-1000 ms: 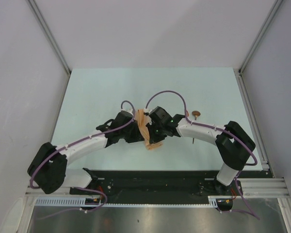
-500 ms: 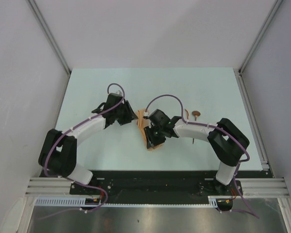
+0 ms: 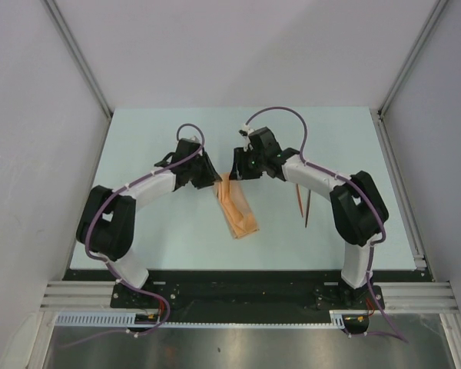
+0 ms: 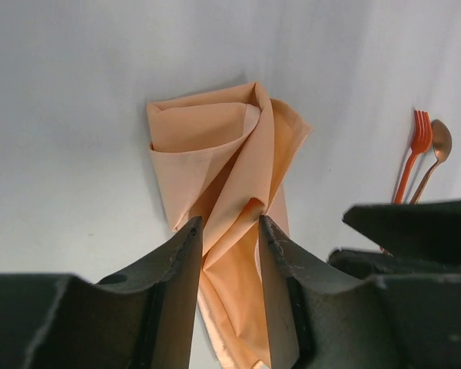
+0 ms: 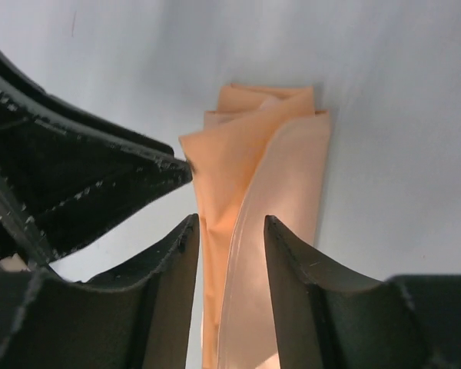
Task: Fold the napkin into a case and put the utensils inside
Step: Pick up the top corner of the smaller rectangle folded napkin from the center of the board.
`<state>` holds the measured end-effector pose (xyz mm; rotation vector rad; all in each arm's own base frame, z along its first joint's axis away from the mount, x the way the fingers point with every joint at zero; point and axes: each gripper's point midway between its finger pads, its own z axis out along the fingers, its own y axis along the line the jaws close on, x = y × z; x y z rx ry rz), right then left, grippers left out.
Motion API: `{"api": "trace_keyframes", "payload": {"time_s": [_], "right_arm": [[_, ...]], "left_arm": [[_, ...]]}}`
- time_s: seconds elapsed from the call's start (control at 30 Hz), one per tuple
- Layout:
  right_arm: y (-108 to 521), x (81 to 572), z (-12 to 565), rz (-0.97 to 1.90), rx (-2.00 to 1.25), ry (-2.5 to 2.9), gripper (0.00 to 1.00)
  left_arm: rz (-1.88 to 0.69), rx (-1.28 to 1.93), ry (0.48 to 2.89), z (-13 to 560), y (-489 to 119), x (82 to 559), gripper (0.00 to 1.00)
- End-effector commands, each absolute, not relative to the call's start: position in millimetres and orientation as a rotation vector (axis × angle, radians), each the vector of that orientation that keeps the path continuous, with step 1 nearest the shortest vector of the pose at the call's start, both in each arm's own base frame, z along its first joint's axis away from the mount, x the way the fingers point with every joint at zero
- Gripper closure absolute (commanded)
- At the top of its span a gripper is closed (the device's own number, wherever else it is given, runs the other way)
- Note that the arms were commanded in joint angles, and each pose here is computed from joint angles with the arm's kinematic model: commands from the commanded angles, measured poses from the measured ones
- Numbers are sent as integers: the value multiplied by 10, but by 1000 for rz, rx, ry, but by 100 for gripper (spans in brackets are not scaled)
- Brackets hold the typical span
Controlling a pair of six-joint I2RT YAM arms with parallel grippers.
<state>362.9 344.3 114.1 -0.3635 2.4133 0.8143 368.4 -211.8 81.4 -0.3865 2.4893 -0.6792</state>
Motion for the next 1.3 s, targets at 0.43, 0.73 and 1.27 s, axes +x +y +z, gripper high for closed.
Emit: {"api": "trace_keyframes", "payload": {"time_s": [0.43, 0.73, 1.27], "right_arm": [[3642, 4071, 868, 878, -346, 2397, 50], [3669, 4159, 717, 868, -377, 2407, 65], [3907, 3893, 1003, 948, -520, 2337, 100]], "left_arm": [[-688, -384, 2490, 930, -2128, 3886, 64], [-703, -406, 2487, 895, -2139, 3876, 69], [-701, -419, 2484, 861, -2156, 3965, 86]]}}
